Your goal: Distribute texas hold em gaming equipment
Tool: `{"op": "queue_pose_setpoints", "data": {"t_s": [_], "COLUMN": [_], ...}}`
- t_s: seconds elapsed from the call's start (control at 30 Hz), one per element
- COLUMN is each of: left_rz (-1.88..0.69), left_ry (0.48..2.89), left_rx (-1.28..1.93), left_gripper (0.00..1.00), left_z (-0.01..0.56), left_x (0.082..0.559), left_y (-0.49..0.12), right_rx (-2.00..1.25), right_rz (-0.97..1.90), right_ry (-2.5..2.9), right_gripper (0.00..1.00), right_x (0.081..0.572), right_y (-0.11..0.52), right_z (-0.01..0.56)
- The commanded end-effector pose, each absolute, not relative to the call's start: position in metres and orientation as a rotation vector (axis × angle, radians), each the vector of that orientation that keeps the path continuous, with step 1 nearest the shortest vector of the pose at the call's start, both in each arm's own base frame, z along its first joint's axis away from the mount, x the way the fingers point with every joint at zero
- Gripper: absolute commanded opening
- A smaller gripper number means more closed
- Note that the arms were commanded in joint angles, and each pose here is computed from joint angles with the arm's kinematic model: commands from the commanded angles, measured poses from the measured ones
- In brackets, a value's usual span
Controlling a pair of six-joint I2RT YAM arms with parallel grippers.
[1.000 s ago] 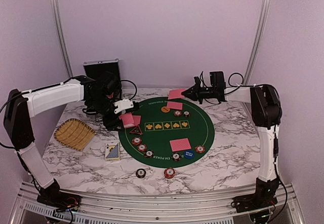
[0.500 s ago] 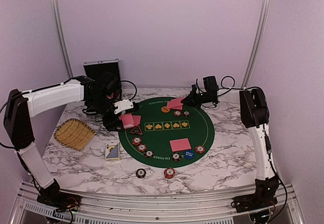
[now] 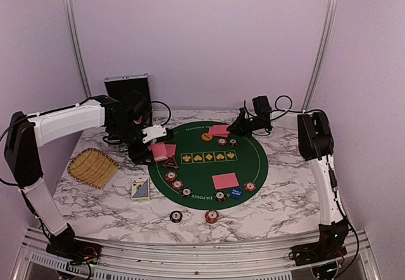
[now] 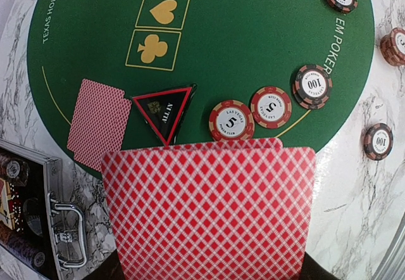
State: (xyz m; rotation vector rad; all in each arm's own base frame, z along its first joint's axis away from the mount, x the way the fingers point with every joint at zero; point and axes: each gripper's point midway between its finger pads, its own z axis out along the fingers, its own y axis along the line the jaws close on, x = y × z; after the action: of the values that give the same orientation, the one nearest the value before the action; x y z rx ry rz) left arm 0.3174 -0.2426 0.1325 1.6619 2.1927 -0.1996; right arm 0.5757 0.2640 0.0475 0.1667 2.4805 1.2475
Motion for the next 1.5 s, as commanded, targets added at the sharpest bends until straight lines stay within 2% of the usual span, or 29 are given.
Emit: {"op": "queue_pose_setpoints", "data": {"t_s": [0.0,0.13,0.43,0.77,1.0,1.27,1.47], "left_rz": [-0.222,-0.221,-0.219,-0.219,-0.24,-0.24,-0.249], "left_ry": [2.164,2.162,2.159,2.162,2.16,2.164,2.162], "left_rx": [1.661,1.659,1.661,1.657,1.644,1.635,1.643], "left_gripper": [0.0,0.0,0.0,0.0,0.0,0.0,0.0], "left_z": [0.143,0.145,0.146,0.146,0.149,0.15,0.148], "left_x": [0.314,0.315,0.314,0.315,0.315,0.317,0.316], "left_y": [-0.243,-0.244,-0.244,-0.244,-0.248,-0.249,-0.252], "right_rx": [0.121,0.11,0.064,-0.045,-0.141,-0.276,-0.357], "right_rz": [1.142,1.103,0.992,0.914,1.007,1.372,1.639], "right_ry": [2.471,2.481,2.469,2.384,2.332,2.294,2.237], "right_gripper": [0.16,0.24,0.62,0.98,0.99,0.99,0.99], "right_x": [0.583,0.583,0.581,0.563,0.51,0.407,0.353], "right_y": [0.254,0.251,0.243,0.252,0.283,0.35,0.401], "right_z": [0.064,0.067,0.089,0.144,0.174,0.183,0.184]}}
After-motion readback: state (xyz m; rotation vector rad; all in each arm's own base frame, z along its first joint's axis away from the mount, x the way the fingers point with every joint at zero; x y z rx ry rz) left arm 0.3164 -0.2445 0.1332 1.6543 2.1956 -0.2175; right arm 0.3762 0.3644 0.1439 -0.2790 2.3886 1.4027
